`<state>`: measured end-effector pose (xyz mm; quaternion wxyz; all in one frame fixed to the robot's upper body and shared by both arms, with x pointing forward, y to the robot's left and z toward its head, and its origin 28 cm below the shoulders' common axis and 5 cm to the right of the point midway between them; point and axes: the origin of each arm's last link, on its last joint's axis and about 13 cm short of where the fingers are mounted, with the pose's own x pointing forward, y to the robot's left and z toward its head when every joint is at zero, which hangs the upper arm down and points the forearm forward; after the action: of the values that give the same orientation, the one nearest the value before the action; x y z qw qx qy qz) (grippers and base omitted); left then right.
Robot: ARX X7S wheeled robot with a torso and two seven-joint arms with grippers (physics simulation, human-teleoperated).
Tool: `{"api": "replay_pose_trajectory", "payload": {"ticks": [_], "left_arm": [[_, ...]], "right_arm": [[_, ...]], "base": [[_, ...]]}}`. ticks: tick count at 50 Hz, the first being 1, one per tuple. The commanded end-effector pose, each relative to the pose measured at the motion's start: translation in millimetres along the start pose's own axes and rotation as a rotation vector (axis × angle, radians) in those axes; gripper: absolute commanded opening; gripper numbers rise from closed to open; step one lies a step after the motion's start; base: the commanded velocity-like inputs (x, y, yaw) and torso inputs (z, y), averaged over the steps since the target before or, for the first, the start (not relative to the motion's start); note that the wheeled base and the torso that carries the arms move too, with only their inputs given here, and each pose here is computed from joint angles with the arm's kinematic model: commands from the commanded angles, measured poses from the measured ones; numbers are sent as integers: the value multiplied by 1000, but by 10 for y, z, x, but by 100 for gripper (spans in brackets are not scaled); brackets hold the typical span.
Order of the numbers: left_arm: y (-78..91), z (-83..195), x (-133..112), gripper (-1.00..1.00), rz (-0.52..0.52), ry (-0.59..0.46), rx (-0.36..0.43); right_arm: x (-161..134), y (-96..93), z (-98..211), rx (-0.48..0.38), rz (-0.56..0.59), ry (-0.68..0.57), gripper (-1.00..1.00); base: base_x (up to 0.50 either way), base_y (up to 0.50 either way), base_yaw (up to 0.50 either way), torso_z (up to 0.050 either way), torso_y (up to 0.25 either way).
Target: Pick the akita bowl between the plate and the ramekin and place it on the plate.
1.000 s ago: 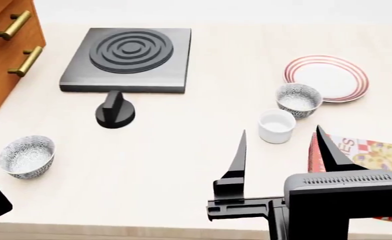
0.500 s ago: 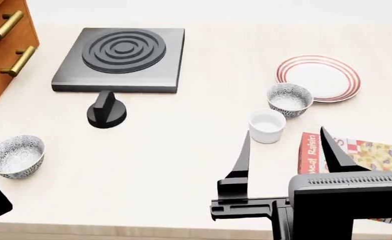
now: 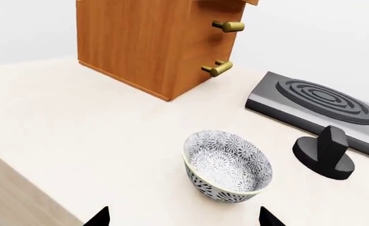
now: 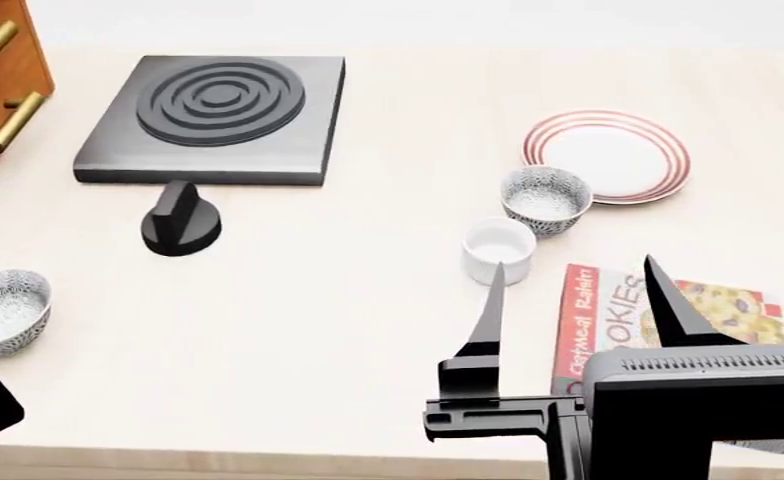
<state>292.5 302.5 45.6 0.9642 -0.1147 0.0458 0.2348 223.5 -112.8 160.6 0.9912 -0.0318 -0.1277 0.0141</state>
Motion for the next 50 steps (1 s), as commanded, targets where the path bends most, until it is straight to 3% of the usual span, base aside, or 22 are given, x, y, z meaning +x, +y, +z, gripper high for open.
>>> {"api": "replay_pose_trajectory", "payload": {"ticks": [1, 43, 50], "left_arm": [[-1, 1, -2, 100, 0, -1, 0], [0, -3, 6, 100, 2, -1, 0], [1, 0, 2, 100, 1, -2, 0]], "right_arm": [[-1, -2, 0, 0, -1, 0, 100], [-3, 2, 8, -1, 1, 2, 100], [-2, 8, -2, -36, 11, 5, 100]], "base": [[0, -180, 0, 0, 0], [0, -180, 0, 0, 0], [0, -21, 0, 0, 0]]}}
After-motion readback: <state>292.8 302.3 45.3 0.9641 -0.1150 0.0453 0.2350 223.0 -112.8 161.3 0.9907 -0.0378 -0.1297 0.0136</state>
